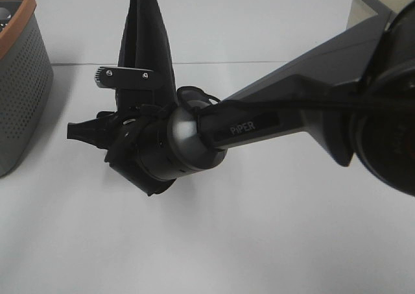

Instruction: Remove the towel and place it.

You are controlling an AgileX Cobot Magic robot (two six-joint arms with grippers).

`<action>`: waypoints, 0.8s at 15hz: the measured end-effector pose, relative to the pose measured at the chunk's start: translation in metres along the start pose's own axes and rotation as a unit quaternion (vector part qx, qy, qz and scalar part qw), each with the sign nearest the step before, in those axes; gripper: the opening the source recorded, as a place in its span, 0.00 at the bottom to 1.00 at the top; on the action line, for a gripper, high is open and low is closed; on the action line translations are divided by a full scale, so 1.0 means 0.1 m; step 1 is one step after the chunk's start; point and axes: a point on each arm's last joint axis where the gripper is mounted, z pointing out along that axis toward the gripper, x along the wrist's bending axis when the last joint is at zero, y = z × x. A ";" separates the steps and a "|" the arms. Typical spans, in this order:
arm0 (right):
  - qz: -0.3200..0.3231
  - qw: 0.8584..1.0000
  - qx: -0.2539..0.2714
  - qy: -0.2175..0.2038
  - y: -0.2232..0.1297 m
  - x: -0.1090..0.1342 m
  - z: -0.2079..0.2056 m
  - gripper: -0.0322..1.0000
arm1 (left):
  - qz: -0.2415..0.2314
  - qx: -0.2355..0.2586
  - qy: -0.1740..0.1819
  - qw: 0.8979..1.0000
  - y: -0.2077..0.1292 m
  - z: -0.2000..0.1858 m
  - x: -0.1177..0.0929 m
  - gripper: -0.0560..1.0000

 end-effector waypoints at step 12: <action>-0.055 0.997 0.030 -0.040 0.10 -0.04 -0.08 0.53 | 0.001 0.000 0.000 1.000 0.00 0.00 0.00 0.05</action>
